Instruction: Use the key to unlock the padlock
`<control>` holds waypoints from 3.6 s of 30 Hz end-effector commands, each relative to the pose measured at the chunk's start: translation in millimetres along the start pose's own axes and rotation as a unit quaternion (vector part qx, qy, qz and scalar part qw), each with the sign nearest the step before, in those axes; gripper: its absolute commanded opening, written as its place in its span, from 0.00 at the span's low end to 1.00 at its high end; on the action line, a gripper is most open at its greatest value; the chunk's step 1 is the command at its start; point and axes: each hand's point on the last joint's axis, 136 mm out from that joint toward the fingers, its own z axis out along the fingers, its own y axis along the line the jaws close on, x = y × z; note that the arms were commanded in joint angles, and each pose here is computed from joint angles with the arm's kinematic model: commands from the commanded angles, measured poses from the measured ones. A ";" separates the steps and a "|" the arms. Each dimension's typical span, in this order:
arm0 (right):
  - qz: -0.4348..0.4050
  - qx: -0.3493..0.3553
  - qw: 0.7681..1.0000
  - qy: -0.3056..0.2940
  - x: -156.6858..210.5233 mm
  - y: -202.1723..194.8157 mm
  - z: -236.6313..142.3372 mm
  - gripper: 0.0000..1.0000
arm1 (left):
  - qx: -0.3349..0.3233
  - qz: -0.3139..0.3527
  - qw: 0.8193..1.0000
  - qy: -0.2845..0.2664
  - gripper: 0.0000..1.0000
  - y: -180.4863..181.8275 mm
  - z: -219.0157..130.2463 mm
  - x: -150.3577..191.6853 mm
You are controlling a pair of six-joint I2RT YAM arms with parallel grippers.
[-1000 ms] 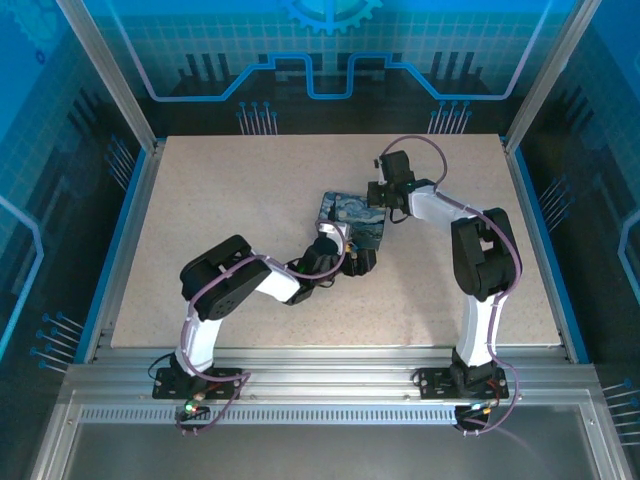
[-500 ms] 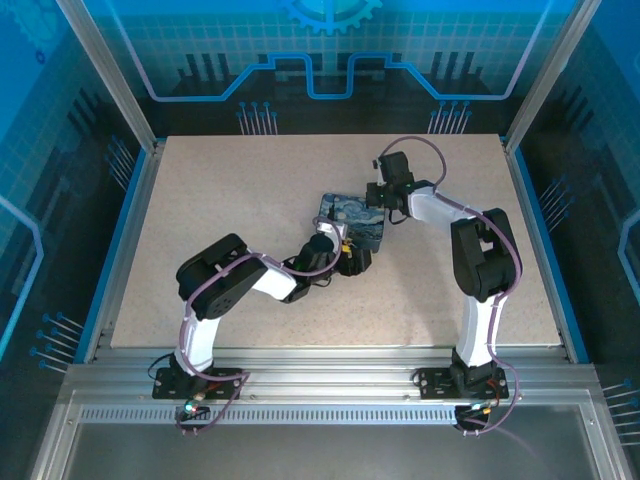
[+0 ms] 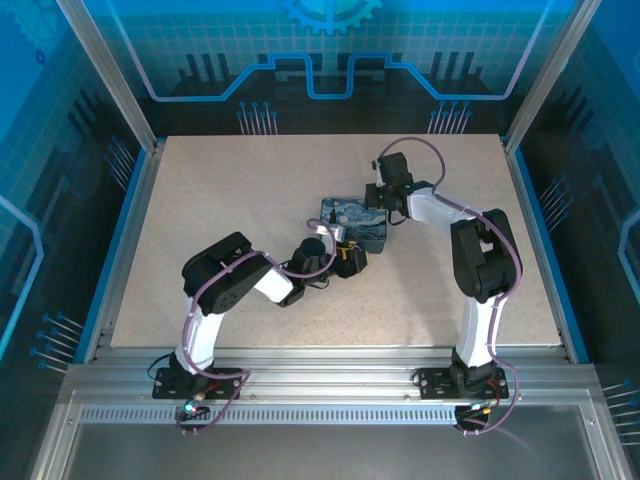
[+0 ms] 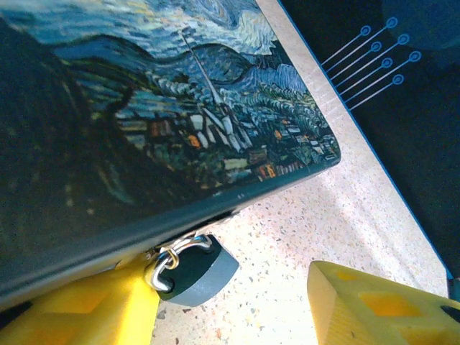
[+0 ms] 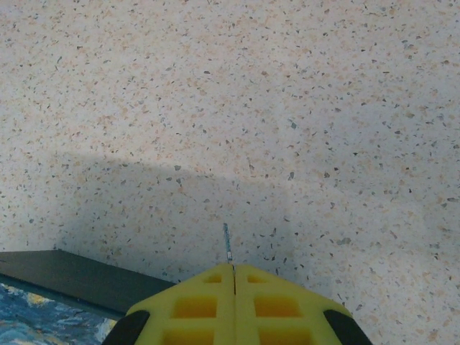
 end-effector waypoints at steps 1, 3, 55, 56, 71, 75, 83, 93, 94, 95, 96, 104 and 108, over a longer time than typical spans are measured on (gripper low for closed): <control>-0.008 -0.022 0.998 0.066 41.2 18.8 -1.5 0.00 | 0.054 0.009 0.997 -0.046 0.49 -22.6 -3.8 -22.3; -0.009 -0.022 0.998 0.066 41.2 19.4 -1.8 0.00 | 0.054 0.008 0.997 -0.049 0.48 -22.3 -6.4 -22.0; -0.008 -0.022 0.998 0.060 39.0 20.8 -5.8 0.00 | 0.014 -0.037 0.999 0.012 0.43 -4.7 -6.2 24.6; -0.007 -0.022 0.998 0.060 39.1 20.5 -5.8 0.00 | 0.012 -0.037 0.999 0.012 0.40 -3.9 -5.8 24.7; -0.006 -0.025 0.998 0.057 38.1 20.3 -7.7 0.00 | -0.002 -0.038 0.999 0.023 0.11 8.3 -11.1 24.1; -0.005 -0.025 0.998 0.054 35.2 17.5 -10.0 0.00 | -0.001 -0.043 0.998 0.037 0.08 6.9 -15.2 22.9; 0.014 -0.024 0.999 0.036 19.0 -2.3 -17.9 0.00 | -0.018 -0.066 0.990 0.126 0.06 10.8 -30.5 31.7; 0.040 -0.008 0.999 0.011 2.0 -29.1 -28.2 0.00 | -0.026 -0.080 0.981 0.176 0.03 2.7 -39.2 27.1; 0.045 -0.007 0.999 0.008 0.9 -32.7 -30.7 0.00 | -0.026 -0.082 0.981 0.175 0.03 1.8 -39.9 25.0; 0.050 -0.007 0.999 0.005 0.4 -36.0 -33.7 0.00 | -0.026 -0.085 0.981 0.173 0.03 1.0 -40.7 23.1; 0.054 -0.006 0.999 0.001 -0.6 -39.0 -37.2 0.00 | -0.027 -0.087 0.981 0.172 0.03 0.9 -41.2 22.1; 0.080 -0.035 0.996 -0.028 5.7 -43.3 -71.5 0.00 | -0.025 -0.115 0.980 0.162 0.04 -4.3 -36.8 3.1; 0.092 -0.075 0.992 -0.049 15.2 -33.0 -93.0 0.00 | -0.035 -0.122 0.978 0.166 0.04 -5.7 -35.7 -3.0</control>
